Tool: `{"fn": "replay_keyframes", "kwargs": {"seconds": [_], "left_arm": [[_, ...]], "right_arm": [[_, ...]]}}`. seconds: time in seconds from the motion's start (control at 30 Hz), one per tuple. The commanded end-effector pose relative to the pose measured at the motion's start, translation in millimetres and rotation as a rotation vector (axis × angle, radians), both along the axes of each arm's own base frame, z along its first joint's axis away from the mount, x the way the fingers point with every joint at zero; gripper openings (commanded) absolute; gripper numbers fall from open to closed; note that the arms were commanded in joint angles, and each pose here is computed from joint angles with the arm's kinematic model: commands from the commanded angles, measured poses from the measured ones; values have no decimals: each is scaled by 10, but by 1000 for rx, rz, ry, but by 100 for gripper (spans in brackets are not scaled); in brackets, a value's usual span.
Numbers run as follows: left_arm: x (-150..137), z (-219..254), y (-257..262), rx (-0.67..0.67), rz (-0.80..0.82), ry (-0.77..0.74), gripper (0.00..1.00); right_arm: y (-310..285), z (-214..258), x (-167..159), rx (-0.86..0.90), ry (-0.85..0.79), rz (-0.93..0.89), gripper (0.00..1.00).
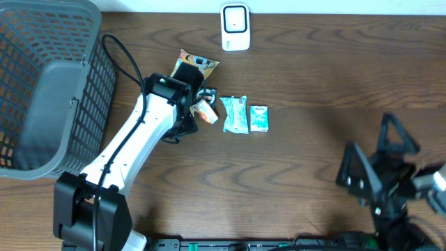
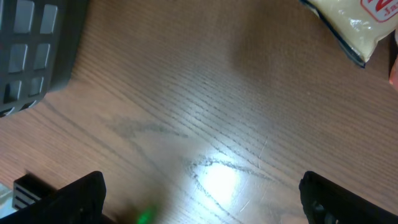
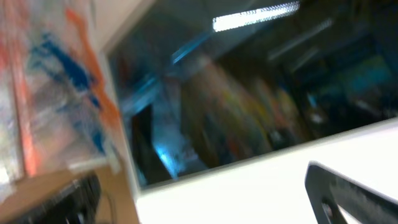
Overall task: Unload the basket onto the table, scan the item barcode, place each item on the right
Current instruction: 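Raise the right arm and move the right gripper toward the blue-white tissue pack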
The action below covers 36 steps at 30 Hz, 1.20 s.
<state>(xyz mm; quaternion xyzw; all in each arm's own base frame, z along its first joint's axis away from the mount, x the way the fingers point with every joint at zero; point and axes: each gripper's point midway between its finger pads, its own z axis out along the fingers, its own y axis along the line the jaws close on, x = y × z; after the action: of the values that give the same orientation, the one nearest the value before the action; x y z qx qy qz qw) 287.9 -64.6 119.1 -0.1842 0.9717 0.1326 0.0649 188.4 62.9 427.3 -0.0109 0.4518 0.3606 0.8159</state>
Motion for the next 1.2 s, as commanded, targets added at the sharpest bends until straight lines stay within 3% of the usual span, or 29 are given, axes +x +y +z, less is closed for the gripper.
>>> {"fn": "replay_keyframes", "kwargs": {"seconds": [0.0,0.23,0.47,0.63,0.73,0.93,1.07,1.13,1.17], "left_arm": [[-16,9,45,17,11,-3,98],[-16,9,45,17,11,-3,98],[-15,9,45,17,11,-3,98],[-16,9,45,17,11,-2,98],[-16,9,45,17,11,-3,98],[-16,9,45,17,11,-3,98],[-15,9,45,17,11,-3,98],[-16,9,45,17,11,-3,98],[-16,9,45,17,11,-2,98]], "right_arm": [[177,213,284,-206,31,-21,99],[470,-71,1124,-499,429,104,99],[446,-1051,1489,-675,956,216,99],[486,-1701,1584,-629,1226,323,99],[557,-1948,1608,-513,1373,391,99],[579,-2309,1732,-403,1535,410,99],[650,-2596,1767,-412,1611,437,84],[702,-2745,1769,-423,1650,453,71],[717,-2841,1773,-433,1674,452,59]]}}
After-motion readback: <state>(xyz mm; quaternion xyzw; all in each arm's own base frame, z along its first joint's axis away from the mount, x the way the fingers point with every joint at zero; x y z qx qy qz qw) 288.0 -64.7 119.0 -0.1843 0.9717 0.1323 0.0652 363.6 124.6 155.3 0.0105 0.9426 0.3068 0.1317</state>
